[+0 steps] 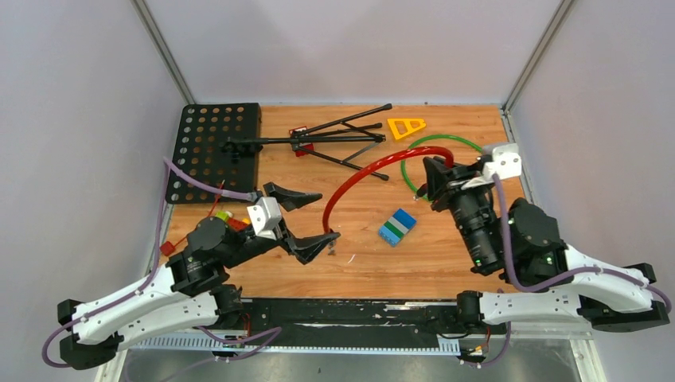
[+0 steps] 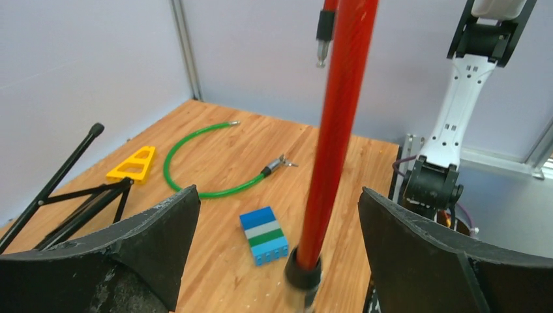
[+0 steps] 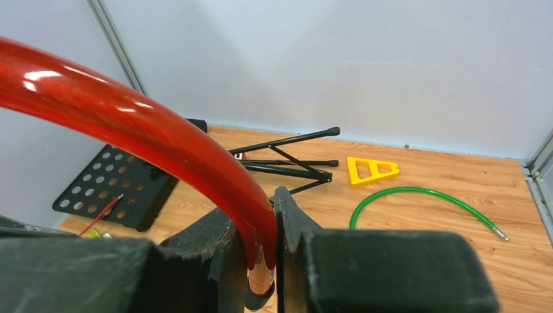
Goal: Lock with the key
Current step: Lock the lock.
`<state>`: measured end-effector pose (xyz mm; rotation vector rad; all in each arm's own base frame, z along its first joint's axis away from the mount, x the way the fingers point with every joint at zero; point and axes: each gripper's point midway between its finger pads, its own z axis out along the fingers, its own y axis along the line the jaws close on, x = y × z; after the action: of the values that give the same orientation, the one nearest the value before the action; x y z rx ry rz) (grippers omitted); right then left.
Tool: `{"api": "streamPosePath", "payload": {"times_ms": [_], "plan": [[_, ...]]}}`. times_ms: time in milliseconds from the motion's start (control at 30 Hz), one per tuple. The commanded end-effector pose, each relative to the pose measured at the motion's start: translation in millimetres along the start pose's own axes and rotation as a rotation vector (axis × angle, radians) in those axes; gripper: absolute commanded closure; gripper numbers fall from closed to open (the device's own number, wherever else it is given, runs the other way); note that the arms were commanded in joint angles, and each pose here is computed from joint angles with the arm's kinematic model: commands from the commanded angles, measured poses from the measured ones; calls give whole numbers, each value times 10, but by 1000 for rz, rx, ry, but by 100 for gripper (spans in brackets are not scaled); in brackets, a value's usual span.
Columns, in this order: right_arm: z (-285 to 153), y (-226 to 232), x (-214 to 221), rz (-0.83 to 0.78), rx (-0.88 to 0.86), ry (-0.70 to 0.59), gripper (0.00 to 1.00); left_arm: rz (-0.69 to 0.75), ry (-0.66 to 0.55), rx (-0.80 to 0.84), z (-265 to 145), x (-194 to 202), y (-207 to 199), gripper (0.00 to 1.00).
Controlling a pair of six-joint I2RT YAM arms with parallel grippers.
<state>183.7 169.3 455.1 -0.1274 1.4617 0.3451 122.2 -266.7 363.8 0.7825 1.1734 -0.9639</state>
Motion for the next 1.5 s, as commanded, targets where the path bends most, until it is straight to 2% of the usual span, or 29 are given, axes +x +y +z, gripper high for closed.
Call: {"api": "streamPosePath", "payload": {"times_ms": [0, 200, 367, 533, 800, 1467], "plan": [[-64, -174, -301, 115, -1, -69, 100, 32, 114, 2, -86, 129, 12, 2], [-58, -144, -316, 62, -21, -60, 100, 34, 187, 59, -28, 235, -77, 3], [-27, -43, -276, 14, -41, -44, 100, 25, 231, 104, 84, 317, -148, 8], [11, -16, -224, -46, -18, -28, 100, 13, 247, 188, 139, 330, -292, 15], [2, -109, -204, -73, 21, -27, 100, 12, 242, 194, 56, 320, -307, 19], [-5, -167, -158, -89, 48, -28, 100, -10, 276, 234, -41, 372, -386, 22]]}}
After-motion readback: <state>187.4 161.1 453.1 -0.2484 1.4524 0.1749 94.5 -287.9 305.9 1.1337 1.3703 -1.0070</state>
